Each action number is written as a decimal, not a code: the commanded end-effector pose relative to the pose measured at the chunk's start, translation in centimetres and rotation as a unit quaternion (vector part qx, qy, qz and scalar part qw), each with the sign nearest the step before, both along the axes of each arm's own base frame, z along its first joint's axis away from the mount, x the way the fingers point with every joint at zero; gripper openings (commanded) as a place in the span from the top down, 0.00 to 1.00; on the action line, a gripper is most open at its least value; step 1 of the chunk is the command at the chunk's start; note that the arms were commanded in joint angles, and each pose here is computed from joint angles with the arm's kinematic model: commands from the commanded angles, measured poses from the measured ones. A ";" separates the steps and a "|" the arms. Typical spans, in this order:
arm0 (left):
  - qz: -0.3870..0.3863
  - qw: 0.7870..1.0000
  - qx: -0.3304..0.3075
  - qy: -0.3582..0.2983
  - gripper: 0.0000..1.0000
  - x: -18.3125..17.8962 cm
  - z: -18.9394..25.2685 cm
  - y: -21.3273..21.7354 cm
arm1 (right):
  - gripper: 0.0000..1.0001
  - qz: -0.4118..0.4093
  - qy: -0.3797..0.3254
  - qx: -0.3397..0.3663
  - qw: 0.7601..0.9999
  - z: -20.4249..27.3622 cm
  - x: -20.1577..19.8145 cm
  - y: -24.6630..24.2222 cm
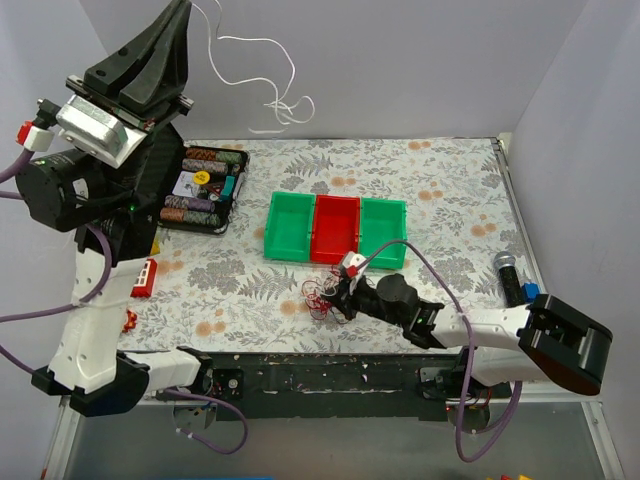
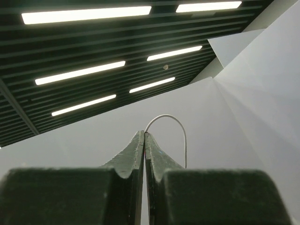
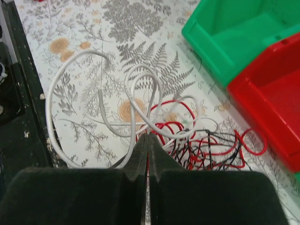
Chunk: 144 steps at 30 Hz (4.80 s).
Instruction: Untangle the cables
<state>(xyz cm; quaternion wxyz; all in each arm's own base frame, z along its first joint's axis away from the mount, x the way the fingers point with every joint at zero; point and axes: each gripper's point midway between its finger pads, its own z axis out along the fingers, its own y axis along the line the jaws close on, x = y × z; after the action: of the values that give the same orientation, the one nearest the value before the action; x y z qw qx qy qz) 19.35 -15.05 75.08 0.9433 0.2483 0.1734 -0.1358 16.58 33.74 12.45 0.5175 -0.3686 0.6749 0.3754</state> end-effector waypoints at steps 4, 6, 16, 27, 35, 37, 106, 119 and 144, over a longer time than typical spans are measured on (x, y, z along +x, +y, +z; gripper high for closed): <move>0.026 0.999 -0.003 0.026 1.00 2.2 -2.2 0.0 | 0.99 -0.046 -0.013 0.018 0.999 2.3 0.5 -2.1; 0.023 0.997 0.019 0.071 1.00 4.2 -5.8 -1.1 | 0.99 -0.050 -0.030 0.039 0.998 4.7 0.8 -2.0; 0.102 0.957 0.085 0.258 1.00 14.2 -25.1 -2.7 | 0.99 -0.057 -0.091 0.118 0.987 14.1 0.9 -2.7; 0.149 0.920 0.163 0.325 1.00 19.0 -39.2 -3.9 | 0.99 -0.065 -0.104 0.159 0.980 17.3 0.3 -4.3; 0.169 0.889 0.219 0.365 1.00 21.4 -47.3 -4.6 | 0.99 -0.066 -0.116 0.167 0.977 19.2 0.2 -4.6; 0.166 0.879 0.232 0.381 1.00 21.7 -49.1 -4.8 | 0.99 -0.064 -0.118 0.171 0.976 19.6 0.1 -4.5; -0.230 0.834 0.349 0.360 1.00 2.3 -39.1 -13.2 | 0.21 -0.019 -0.070 0.064 0.995 11.9 -0.3 -3.5; -0.278 0.834 0.323 0.352 1.00 0.5 -34.2 -13.6 | 0.19 -0.034 -0.103 0.064 0.992 9.1 3.4 0.4; -0.098 0.934 0.184 0.289 1.00 7.6 -26.9 -10.9 | 0.44 0.006 0.032 0.000 0.999 -0.9 0.1 -1.8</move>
<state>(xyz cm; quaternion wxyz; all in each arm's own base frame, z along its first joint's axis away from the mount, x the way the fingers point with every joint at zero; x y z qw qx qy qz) 23.28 -26.36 54.26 0.7756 0.4161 0.3648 -0.3037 16.93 32.36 9.61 0.4752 -0.3727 0.7030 0.3755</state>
